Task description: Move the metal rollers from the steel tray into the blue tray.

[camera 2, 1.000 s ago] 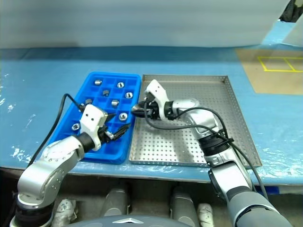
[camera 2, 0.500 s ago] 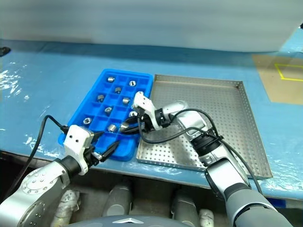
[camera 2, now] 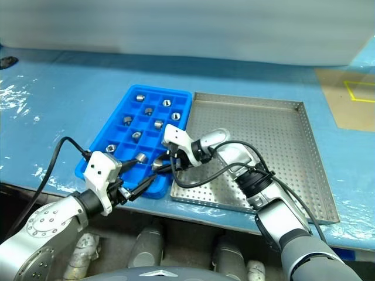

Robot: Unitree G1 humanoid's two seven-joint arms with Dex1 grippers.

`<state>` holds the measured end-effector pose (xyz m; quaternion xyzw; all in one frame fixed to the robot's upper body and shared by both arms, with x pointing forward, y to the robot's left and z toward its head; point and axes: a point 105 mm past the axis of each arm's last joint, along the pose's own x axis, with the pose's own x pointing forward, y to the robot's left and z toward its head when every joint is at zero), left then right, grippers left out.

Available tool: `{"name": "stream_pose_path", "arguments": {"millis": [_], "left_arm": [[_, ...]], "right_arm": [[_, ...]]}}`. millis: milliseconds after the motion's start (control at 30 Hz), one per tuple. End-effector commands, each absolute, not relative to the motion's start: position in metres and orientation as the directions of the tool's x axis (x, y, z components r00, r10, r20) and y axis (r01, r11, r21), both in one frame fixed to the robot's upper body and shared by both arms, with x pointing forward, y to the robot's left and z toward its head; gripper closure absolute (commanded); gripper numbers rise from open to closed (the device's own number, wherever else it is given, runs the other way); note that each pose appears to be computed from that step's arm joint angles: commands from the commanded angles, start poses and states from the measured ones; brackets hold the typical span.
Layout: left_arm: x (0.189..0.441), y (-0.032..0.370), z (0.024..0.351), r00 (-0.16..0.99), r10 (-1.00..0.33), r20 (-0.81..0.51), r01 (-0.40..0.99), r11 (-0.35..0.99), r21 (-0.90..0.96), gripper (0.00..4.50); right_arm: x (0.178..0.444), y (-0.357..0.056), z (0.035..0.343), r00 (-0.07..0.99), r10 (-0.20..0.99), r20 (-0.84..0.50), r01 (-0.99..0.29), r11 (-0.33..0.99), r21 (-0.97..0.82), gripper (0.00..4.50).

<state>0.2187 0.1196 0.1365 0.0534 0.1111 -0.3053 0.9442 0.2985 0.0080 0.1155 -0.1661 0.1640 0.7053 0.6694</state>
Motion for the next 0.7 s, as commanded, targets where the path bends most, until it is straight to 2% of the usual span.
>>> {"name": "stream_pose_path", "arguments": {"millis": [33,233,467,533,700], "left_arm": [[0.217,0.117,0.142,0.782,-0.574,-0.242,0.600,0.799,0.043,0.75],[0.218,0.117,0.142,0.781,-0.569,-0.259,0.596,0.803,0.032,0.75],[0.215,0.117,0.140,0.787,-0.558,-0.263,0.583,0.812,0.022,0.75],[0.214,0.117,0.139,0.789,-0.556,-0.263,0.580,0.814,0.018,0.75],[0.215,0.117,0.139,0.793,-0.549,-0.264,0.572,0.820,0.013,0.75]], "right_arm": [[0.285,0.016,0.120,-0.109,0.894,-0.435,-0.993,-0.117,0.009,2.90],[0.273,0.026,0.119,-0.180,0.883,-0.434,-0.982,-0.190,0.022,2.90],[0.276,0.032,0.113,-0.159,0.881,-0.445,-0.986,-0.165,0.027,2.90],[0.278,0.032,0.112,-0.145,0.882,-0.448,-0.988,-0.151,0.023,2.15],[0.280,0.032,0.111,-0.142,0.884,-0.446,-0.989,-0.146,0.025,0.59]]}}
